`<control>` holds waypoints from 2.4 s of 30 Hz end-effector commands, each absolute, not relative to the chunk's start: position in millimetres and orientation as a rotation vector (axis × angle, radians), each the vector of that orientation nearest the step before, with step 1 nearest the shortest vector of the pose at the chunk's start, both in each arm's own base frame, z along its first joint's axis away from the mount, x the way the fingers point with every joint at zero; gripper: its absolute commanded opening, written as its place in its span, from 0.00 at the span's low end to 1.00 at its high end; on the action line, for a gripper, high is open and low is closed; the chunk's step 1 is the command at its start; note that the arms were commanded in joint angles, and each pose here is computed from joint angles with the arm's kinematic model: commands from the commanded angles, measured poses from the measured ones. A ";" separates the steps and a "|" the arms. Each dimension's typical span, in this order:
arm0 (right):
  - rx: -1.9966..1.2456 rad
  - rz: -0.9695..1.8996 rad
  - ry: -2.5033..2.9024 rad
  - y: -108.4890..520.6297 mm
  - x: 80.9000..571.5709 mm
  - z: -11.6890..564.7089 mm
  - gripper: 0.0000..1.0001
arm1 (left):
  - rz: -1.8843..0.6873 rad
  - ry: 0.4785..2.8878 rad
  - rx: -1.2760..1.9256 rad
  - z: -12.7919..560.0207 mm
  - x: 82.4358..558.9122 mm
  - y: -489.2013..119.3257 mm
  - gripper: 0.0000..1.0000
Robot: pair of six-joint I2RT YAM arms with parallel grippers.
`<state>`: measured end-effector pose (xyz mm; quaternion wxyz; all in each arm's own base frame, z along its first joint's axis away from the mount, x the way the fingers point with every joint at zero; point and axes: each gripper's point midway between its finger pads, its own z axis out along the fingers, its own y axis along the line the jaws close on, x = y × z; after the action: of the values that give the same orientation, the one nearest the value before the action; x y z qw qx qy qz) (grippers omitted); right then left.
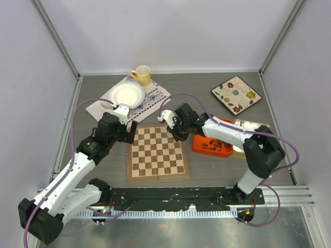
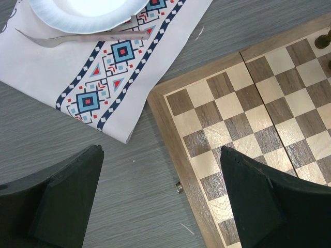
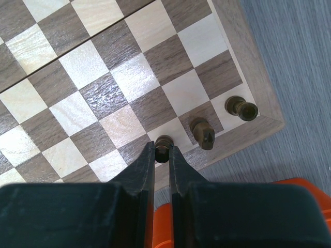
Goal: Set up the chess pieces on the board
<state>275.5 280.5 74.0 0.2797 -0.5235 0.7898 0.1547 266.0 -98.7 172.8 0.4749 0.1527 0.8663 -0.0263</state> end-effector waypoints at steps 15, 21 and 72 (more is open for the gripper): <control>-1.375 0.417 2.094 292.7 286.4 83.9 0.16 | -0.065 2.078 0.375 180.9 270.8 -99.4 1.00; -1.379 0.416 2.097 292.6 286.4 83.7 0.19 | -0.066 2.080 0.376 180.2 270.5 -99.6 0.99; -1.252 0.689 1.960 230.1 280.6 188.5 0.33 | -0.353 1.992 0.260 211.0 262.3 -130.9 1.00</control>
<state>289.8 249.1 167.5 0.3305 -0.4961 0.7682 0.2334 260.9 -110.1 186.0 0.4922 0.1356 0.8567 -0.0736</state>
